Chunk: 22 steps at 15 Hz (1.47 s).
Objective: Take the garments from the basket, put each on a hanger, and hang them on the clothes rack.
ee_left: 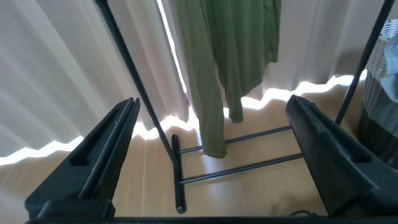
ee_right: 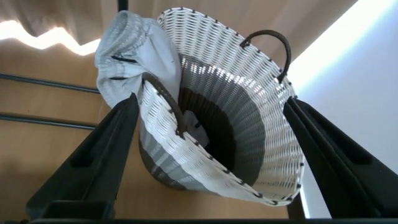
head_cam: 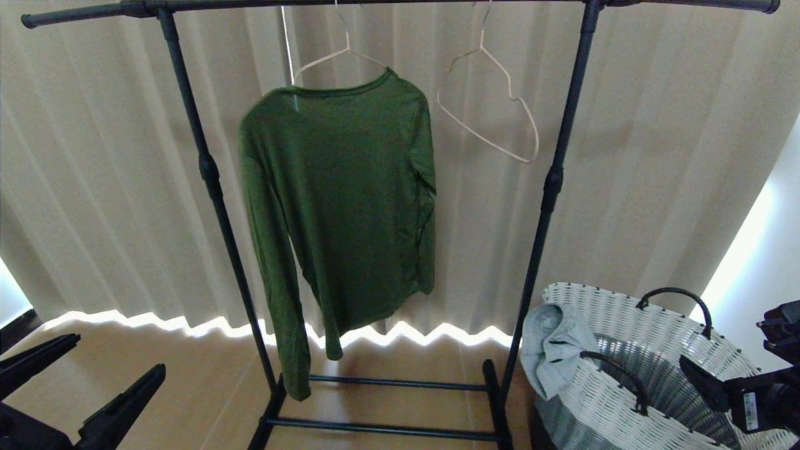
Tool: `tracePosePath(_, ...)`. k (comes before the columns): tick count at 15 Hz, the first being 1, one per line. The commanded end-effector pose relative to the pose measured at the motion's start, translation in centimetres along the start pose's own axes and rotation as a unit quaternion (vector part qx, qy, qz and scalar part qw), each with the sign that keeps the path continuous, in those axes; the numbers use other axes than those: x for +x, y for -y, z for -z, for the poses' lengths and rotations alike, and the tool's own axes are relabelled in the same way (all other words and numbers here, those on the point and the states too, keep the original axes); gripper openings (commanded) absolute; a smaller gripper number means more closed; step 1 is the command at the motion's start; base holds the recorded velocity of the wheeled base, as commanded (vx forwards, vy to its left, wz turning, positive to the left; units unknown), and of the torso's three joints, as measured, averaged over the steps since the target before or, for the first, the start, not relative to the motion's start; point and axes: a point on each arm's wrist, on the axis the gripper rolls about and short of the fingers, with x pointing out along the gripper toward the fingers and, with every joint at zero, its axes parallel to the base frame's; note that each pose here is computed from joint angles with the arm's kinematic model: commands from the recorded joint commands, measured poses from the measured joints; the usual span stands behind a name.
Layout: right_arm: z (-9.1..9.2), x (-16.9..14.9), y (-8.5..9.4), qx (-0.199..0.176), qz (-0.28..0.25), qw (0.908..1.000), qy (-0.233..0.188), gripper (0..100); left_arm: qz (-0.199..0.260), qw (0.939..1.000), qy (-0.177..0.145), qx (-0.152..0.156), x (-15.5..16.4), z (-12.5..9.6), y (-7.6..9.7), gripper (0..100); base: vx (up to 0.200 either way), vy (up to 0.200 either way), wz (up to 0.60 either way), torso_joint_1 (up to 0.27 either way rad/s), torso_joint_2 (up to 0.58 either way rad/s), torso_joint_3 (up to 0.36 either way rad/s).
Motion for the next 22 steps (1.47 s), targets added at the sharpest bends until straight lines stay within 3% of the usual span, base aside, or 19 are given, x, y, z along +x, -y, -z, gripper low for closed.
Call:
tracePosePath(1, -0.1, 0.0, 0.0, 0.001, 0.000, 1.0000, 0.003, 100, 0.000, 1.0000, -0.002, 0.000, 0.0, 0.1, 0.0, 100, 0.200, 0.000, 0.00, 0.007, 0.00, 0.007)
tracePosePath(8, 0.3, -0.1, 0.0, 0.002, -0.003, 1.0000, -0.002, 100, 0.000, 1.0000, 0.002, 0.002, 0.0, -0.1, 0.0, 100, 0.200, 0.000, 0.00, 0.005, 0.00, 0.003)
tracePosePath(10, 0.4, -0.1, -0.2, -0.014, -0.027, 0.9995, -0.003, 100, 0.007, 1.0000, -0.001, 0.003, 0.1, 0.0, 0.1, 100, 0.200, 0.000, 0.00, 0.002, 0.00, 0.000)
tracePosePath(14, 0.1, 0.3, -0.4, -0.038, -0.065, 0.9971, -0.001, 100, 0.010, 0.9999, 0.003, 0.003, -0.1, 0.1, 0.1, 100, 0.000, 0.000, 0.00, 0.000, 0.00, 0.000)
tracePosePath(18, -1.6, 3.3, -1.1, -0.052, -0.084, 0.9940, -0.045, 100, 0.013, 0.9999, -0.002, 0.002, 0.0, 0.2, 0.2, 100, 0.000, 0.000, 0.00, 0.000, 0.00, 0.000)
tracePosePath(22, -3.4, 5.9, -3.1, -0.088, -0.132, 0.9796, -0.124, 100, 0.014, 0.9999, -0.003, 0.002, 0.0, 0.2, 0.2, 100, 0.000, 0.000, 0.00, 0.000, 0.00, 0.000)
